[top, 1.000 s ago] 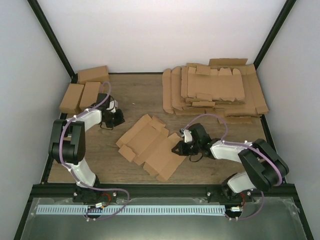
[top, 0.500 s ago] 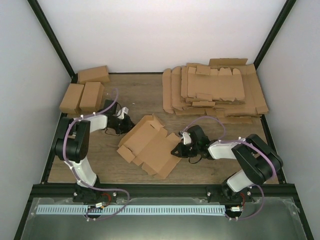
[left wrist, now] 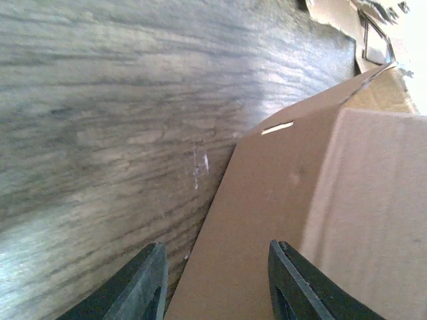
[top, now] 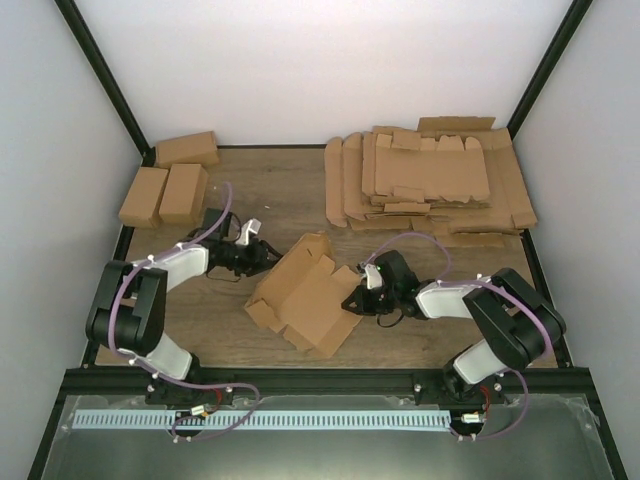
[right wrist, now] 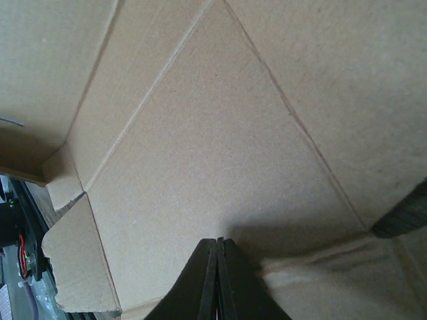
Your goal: Fold the paper box
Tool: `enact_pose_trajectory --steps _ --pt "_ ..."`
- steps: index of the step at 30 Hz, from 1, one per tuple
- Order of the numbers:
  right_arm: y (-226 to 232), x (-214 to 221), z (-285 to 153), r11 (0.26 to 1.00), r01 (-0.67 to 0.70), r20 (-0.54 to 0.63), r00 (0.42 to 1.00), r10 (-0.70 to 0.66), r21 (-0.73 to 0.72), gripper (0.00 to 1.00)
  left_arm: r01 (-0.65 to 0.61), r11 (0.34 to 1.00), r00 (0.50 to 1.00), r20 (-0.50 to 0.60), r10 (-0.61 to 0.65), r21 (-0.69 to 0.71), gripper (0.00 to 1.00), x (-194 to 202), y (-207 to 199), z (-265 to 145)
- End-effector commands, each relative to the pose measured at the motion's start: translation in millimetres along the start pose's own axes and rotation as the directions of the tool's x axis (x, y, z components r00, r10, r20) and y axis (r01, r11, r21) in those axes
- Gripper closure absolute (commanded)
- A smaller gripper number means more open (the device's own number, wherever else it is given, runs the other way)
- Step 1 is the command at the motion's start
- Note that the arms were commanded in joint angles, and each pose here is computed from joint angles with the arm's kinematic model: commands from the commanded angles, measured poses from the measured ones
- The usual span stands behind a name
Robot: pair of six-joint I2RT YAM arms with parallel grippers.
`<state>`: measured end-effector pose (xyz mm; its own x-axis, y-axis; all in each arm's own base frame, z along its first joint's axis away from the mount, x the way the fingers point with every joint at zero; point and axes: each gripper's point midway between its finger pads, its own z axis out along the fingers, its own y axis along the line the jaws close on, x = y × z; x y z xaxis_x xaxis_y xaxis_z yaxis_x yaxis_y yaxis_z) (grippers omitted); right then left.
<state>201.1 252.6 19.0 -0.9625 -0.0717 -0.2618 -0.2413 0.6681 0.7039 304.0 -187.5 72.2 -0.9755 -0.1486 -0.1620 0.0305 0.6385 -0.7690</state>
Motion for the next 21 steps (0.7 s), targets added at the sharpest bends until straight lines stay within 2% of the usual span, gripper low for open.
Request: enact_pose_trajectory --steps 1,7,13,21 --pt "-1 -1 3 1.000 0.006 -0.007 1.000 -0.006 0.020 0.99 -0.040 0.996 0.999 -0.031 0.043 0.081 0.55 12 -18 0" --pt "1 0 4 1.000 0.006 -0.010 1.000 -0.006 0.018 0.99 -0.089 0.986 0.996 -0.004 0.091 0.144 0.46 17 -36 -9" --pt "3 1 5 1.000 0.008 -0.013 1.000 -0.008 0.017 0.99 -0.118 0.977 0.993 0.024 0.116 0.179 0.42 18 -51 -19" --pt "6 1 7 1.000 0.012 -0.016 1.000 -0.012 0.014 0.99 -0.110 0.976 0.993 -0.019 0.115 0.186 0.44 31 -46 -10"
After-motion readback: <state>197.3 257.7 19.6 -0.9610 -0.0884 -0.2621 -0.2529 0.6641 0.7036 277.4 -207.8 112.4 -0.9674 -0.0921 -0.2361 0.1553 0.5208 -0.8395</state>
